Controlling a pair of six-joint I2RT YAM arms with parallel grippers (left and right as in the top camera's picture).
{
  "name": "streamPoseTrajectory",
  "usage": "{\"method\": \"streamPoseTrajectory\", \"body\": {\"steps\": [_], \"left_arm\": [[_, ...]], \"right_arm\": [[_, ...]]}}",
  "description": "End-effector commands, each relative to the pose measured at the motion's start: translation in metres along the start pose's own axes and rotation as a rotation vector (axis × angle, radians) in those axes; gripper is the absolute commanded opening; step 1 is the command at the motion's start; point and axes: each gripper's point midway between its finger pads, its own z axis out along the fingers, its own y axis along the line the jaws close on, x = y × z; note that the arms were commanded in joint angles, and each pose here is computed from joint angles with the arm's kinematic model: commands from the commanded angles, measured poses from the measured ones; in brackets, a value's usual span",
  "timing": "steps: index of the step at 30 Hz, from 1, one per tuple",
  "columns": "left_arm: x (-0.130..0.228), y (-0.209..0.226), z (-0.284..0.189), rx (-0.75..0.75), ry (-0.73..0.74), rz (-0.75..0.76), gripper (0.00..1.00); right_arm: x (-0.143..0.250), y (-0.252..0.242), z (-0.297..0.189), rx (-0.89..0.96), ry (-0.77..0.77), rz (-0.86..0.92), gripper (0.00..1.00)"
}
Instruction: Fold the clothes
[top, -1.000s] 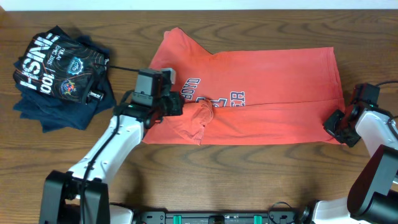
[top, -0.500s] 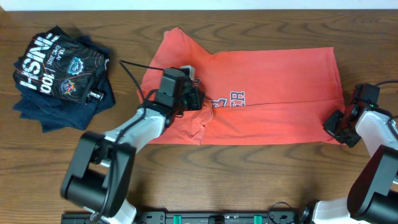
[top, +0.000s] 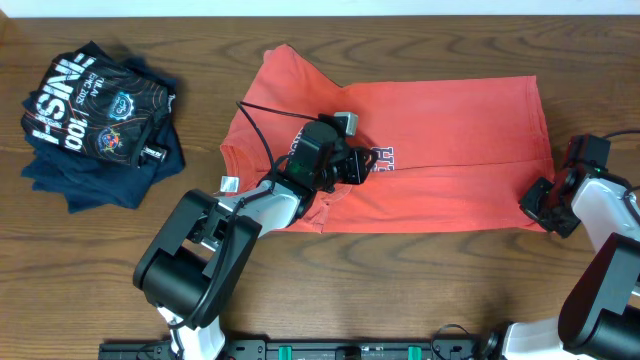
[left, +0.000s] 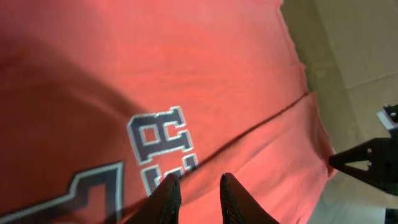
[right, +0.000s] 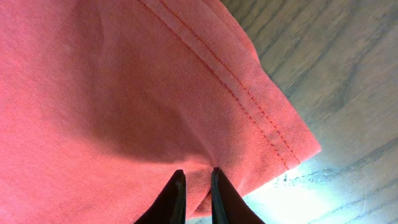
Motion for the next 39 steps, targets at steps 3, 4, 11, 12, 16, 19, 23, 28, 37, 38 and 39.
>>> {"method": "streamPoseTrajectory", "body": {"steps": [3, 4, 11, 12, 16, 19, 23, 28, 37, 38, 39], "left_arm": [[-0.038, 0.002, -0.032, 0.029, -0.046, -0.045, 0.24], [-0.044, 0.004, -0.041, 0.023, -0.053, -0.043, 0.24], [-0.050, 0.037, -0.083, -0.147, -0.044, -0.038, 0.24], [-0.044, 0.043, -0.084, -0.178, -0.026, -0.056, 0.24], [-0.010, 0.057, -0.073, -0.239, 0.083, -0.099, 0.23], [0.012, 0.064, -0.057, -0.268, 0.138, -0.098, 0.23], [0.024, 0.063, -0.030, -0.243, 0.146, -0.059, 0.24], [0.031, 0.049, -0.005, -0.182, 0.127, 0.001, 0.24], [0.000, 0.046, -0.028, -0.184, 0.066, 0.045, 0.24], [-0.009, 0.046, -0.035, -0.186, 0.041, 0.042, 0.24], [-0.019, 0.046, -0.043, -0.189, 0.016, 0.037, 0.25]], "right_arm": [[-0.010, 0.000, -0.009, -0.008, -0.035, -0.002, 0.14], [-0.010, 0.000, -0.009, -0.008, -0.036, -0.002, 0.14], [-0.010, 0.000, -0.009, -0.009, -0.037, -0.002, 0.14], [-0.010, 0.000, -0.009, -0.009, -0.036, -0.002, 0.14], [-0.010, 0.000, -0.009, -0.009, -0.036, -0.002, 0.14], [-0.010, 0.000, -0.009, -0.009, -0.036, -0.002, 0.15], [-0.010, 0.000, -0.009, -0.008, -0.034, -0.003, 0.14], [-0.009, 0.001, -0.009, -0.016, -0.032, -0.002, 0.15], [-0.010, 0.001, -0.009, -0.016, -0.033, -0.003, 0.15], [-0.010, 0.001, -0.009, -0.016, -0.034, -0.002, 0.15], [-0.010, 0.001, -0.009, -0.016, -0.035, -0.002, 0.15]]}}
